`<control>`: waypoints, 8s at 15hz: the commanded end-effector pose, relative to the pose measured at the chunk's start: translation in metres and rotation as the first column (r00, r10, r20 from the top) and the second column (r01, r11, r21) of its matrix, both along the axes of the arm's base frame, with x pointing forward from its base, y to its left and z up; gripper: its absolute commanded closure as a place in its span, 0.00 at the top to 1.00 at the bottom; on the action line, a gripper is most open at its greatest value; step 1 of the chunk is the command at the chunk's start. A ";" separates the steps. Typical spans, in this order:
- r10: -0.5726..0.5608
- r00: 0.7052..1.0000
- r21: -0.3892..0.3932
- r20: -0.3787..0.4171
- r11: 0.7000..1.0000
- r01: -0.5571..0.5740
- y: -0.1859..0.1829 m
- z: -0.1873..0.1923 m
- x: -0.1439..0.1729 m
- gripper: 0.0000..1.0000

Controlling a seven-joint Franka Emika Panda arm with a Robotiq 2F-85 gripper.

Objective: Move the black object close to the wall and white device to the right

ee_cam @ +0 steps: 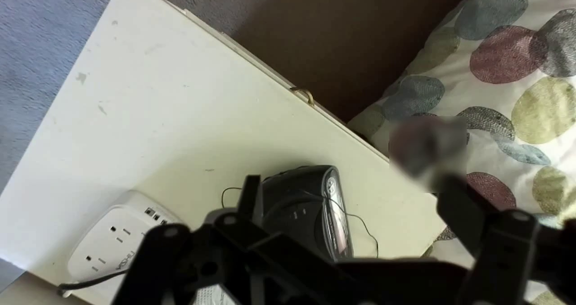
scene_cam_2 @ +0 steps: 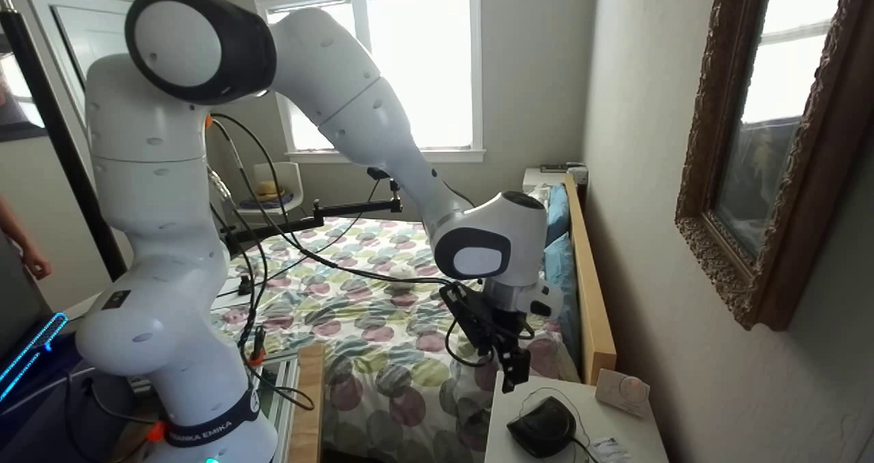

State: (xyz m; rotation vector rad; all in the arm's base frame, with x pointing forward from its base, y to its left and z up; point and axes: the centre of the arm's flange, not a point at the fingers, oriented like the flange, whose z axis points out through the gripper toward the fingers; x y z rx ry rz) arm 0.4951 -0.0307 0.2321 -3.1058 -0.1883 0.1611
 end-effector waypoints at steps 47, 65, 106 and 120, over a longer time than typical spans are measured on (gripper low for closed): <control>-0.867 0.494 -0.079 -0.057 0.498 0.864 -0.057 -0.155 0.153 1.00; -0.973 0.230 -0.062 -0.009 0.230 0.971 -0.075 -0.183 0.173 1.00; -0.945 0.276 0.141 0.174 0.301 0.943 -0.070 -0.191 0.214 0.01; -0.932 0.319 0.159 0.173 0.346 0.925 -0.068 -0.180 0.194 0.85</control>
